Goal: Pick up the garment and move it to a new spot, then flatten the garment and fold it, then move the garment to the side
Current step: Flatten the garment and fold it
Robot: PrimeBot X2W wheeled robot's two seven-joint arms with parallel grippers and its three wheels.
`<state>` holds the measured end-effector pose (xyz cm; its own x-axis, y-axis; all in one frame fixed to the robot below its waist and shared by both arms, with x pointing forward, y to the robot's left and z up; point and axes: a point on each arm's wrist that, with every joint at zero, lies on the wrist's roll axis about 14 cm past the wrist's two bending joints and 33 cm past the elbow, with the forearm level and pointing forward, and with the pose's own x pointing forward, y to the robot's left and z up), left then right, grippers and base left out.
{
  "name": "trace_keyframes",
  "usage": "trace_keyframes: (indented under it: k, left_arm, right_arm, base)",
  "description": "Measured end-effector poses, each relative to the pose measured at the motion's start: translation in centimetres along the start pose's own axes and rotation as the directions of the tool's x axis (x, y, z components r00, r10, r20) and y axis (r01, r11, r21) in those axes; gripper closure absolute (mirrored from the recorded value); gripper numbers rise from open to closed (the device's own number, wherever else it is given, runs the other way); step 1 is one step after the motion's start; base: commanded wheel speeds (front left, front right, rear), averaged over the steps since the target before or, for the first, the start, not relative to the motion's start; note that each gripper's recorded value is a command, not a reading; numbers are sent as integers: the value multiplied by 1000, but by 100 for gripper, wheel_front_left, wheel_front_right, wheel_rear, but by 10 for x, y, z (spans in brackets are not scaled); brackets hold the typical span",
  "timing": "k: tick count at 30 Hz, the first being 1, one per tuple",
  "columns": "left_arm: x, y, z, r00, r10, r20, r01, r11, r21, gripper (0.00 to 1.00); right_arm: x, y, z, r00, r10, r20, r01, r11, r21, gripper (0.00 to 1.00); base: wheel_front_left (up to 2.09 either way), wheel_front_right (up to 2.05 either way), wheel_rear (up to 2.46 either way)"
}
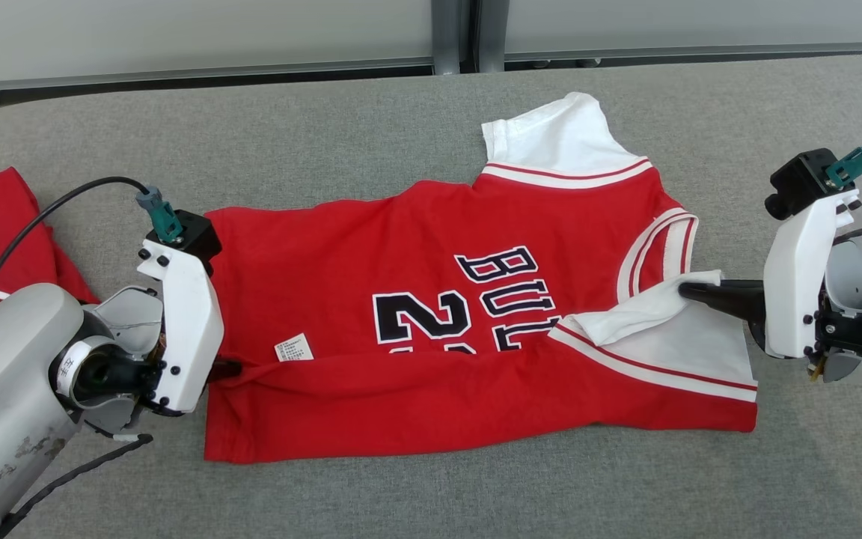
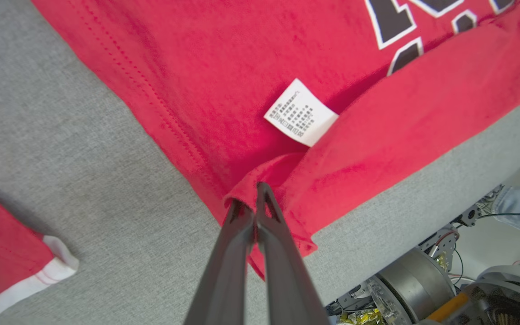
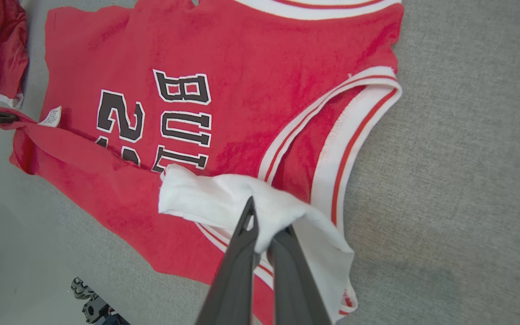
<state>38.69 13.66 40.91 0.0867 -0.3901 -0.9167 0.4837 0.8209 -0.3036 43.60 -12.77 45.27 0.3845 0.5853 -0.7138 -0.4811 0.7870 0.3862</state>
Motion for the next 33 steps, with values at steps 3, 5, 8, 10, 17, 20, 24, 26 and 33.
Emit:
trace_keyframes:
  k: [3,5,8,10,17,20,24,26,33]
  left_arm:
    - [1,1,1,1000,2,13,-2,1000,-5,0]
    - [0,1,2,1000,5,26,-5,1000,-9,0]
    - [-6,2,6,997,16,70,-15,1000,-11,0]
    - [-13,4,12,992,37,122,-38,999,5,0]
    - [-59,23,42,868,199,456,-262,962,81,0]
    - [-83,27,49,741,253,622,-338,941,19,0]
    - [-100,25,39,570,321,757,-432,900,-56,0]
    - [-109,22,33,479,342,808,-453,885,-106,0]
    - [-85,-9,-8,340,407,848,-414,874,-254,0]
  right_arm:
    - [1,-1,4,1000,-9,26,9,1000,9,0]
    - [0,0,8,998,-11,55,10,1000,16,0]
    - [-4,5,19,991,-9,136,6,1000,20,0]
    - [-12,9,34,974,-7,228,4,1000,16,0]
    - [-53,21,69,818,-13,576,2,1000,19,0]
    - [-71,21,67,719,-31,694,6,999,38,0]
    - [-87,7,52,623,-99,776,55,995,82,0]
    - [-87,5,43,601,-119,790,46,992,114,0]
    - [-88,-8,11,526,-222,821,79,974,212,0]
  base:
    - [0,0,0]
    - [0,0,0]
    - [0,0,0]
    - [0,0,0]
    - [0,0,0]
    - [0,0,0]
    - [0,0,0]
    - [0,0,0]
    - [0,0,0]
